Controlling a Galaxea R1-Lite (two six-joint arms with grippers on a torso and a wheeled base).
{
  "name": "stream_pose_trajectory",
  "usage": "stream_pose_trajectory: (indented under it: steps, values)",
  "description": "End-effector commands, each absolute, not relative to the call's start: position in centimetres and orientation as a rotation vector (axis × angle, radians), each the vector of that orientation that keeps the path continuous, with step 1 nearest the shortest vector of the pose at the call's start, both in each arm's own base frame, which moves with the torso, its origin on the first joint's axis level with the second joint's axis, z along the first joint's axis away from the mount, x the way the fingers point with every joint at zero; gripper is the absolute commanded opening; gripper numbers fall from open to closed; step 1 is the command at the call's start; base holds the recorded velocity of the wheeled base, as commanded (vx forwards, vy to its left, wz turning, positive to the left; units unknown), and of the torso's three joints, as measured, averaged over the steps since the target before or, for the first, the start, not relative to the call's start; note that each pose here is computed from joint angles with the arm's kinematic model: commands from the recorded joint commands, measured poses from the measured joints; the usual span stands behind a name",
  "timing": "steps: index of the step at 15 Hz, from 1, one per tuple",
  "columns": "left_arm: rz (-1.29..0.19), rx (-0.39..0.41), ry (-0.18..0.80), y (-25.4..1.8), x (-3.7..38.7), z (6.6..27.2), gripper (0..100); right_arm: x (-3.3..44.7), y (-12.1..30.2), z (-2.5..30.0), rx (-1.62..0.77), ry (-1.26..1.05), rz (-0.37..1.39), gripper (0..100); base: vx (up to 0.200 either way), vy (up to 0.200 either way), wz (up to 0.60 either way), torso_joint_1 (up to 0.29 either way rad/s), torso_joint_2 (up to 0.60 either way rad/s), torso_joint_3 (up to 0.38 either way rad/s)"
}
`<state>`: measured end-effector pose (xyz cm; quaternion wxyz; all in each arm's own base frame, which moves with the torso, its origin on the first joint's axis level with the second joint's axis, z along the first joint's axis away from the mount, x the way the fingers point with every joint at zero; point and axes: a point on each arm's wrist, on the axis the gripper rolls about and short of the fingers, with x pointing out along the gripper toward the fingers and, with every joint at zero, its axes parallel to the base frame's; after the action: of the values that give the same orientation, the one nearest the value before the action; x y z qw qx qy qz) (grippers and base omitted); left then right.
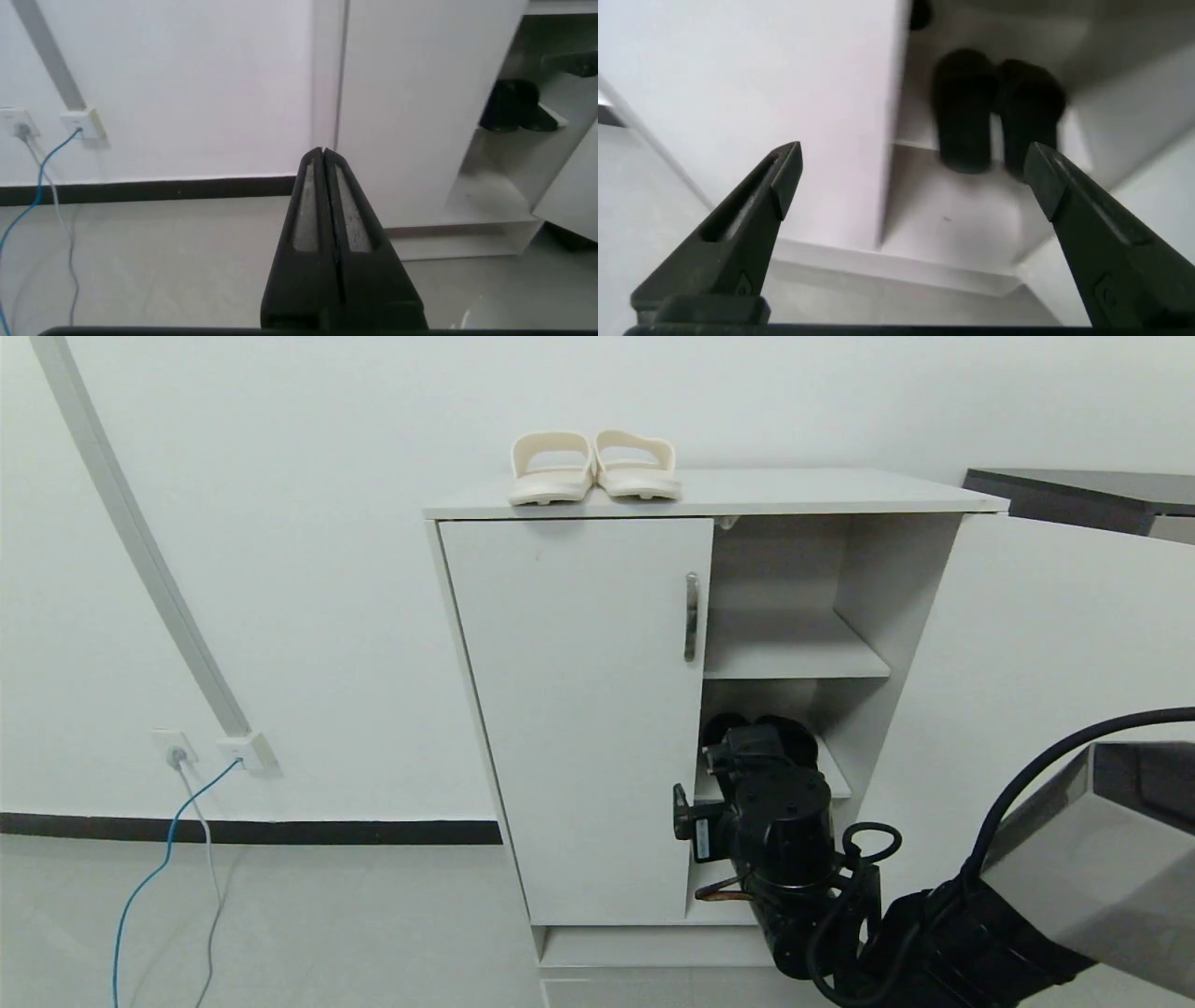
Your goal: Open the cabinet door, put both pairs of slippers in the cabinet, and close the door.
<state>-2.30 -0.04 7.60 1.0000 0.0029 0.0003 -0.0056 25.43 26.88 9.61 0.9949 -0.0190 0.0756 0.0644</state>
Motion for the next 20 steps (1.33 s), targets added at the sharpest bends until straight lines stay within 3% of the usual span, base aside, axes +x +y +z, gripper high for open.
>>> stream_pose_trajectory:
  steps: [1,3,20]
  values:
    - [-0.011,0.006,0.002,0.0,-2.3,7.6,0,25.4,26.8,9.4,-0.036,0.148,0.132,100,0.0,0.2,0.0,-0.002,0.0,0.002]
    - [-0.011,0.006,0.003,0.0,-2.3,7.6,0,25.7,26.5,9.1,-0.054,0.131,0.132,100,0.0,0.2,0.0,0.01,0.0,0.005]
    - [-0.011,0.006,0.0,0.0,-2.3,7.6,0,26.0,26.2,8.2,-0.082,0.099,0.127,100,0.0,0.0,0.0,0.0,0.0,0.0]
